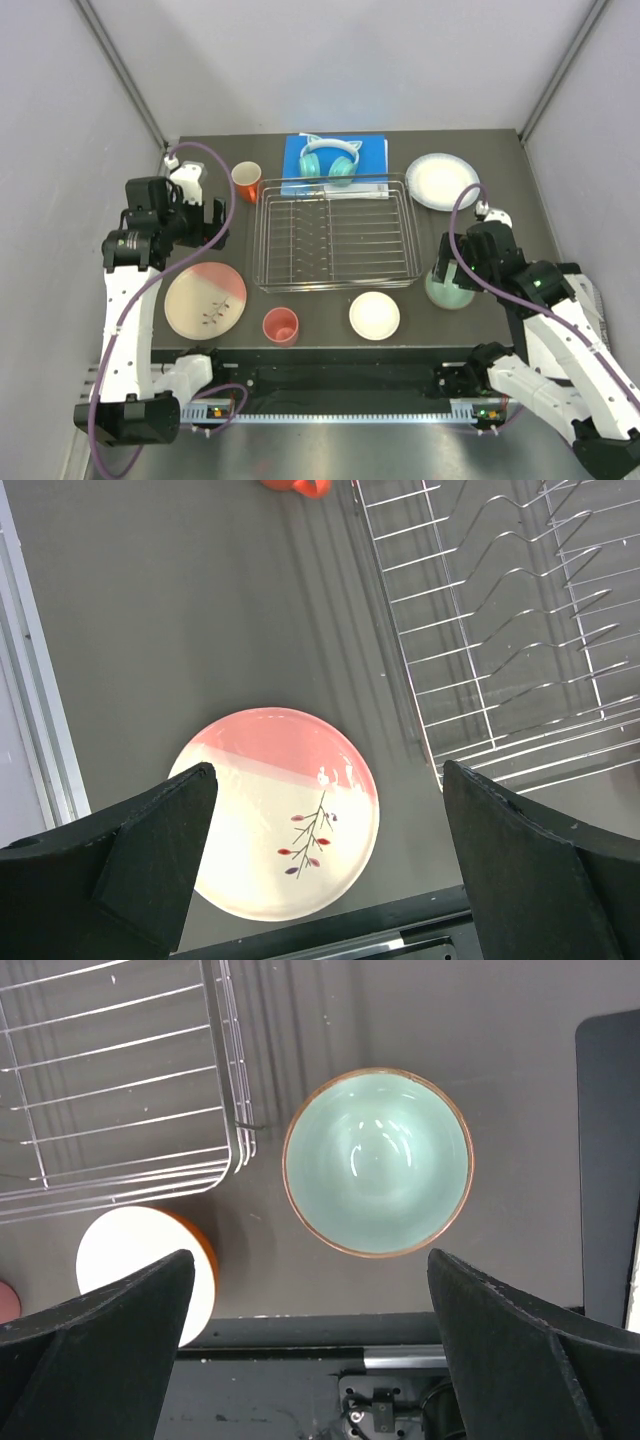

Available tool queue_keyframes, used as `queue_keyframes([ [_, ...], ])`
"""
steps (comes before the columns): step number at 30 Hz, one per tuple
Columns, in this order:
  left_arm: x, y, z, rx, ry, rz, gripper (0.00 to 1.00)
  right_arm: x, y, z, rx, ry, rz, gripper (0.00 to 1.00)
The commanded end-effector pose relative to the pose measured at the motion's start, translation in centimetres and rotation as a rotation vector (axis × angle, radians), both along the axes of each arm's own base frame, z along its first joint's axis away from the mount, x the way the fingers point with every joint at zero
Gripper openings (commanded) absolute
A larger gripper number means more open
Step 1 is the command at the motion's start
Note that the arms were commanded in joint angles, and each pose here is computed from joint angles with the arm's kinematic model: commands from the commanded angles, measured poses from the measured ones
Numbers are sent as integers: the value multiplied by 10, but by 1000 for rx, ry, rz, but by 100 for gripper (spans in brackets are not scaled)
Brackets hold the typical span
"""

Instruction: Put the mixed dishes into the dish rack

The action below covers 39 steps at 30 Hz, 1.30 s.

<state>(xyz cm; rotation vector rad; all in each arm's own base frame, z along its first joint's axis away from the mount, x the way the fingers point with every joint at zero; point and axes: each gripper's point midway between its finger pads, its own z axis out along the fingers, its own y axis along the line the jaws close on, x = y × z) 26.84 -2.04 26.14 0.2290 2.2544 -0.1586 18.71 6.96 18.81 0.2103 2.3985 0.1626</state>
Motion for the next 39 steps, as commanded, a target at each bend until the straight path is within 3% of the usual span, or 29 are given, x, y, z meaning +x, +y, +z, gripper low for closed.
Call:
queue_keyframes([
  [1,2,-1,16,4,-68,-14,99,-4,3,-2,21,-14,13,100],
  [17,-3,3,9,37,-76,-19,99,5,4,-75,-3,173,-179,100],
  [30,-10,7,-1,65,-71,-14,99,27,21,-88,-21,143,-75,100],
  [39,-7,6,-3,54,-69,-12,99,22,32,-93,-129,189,4,97],
])
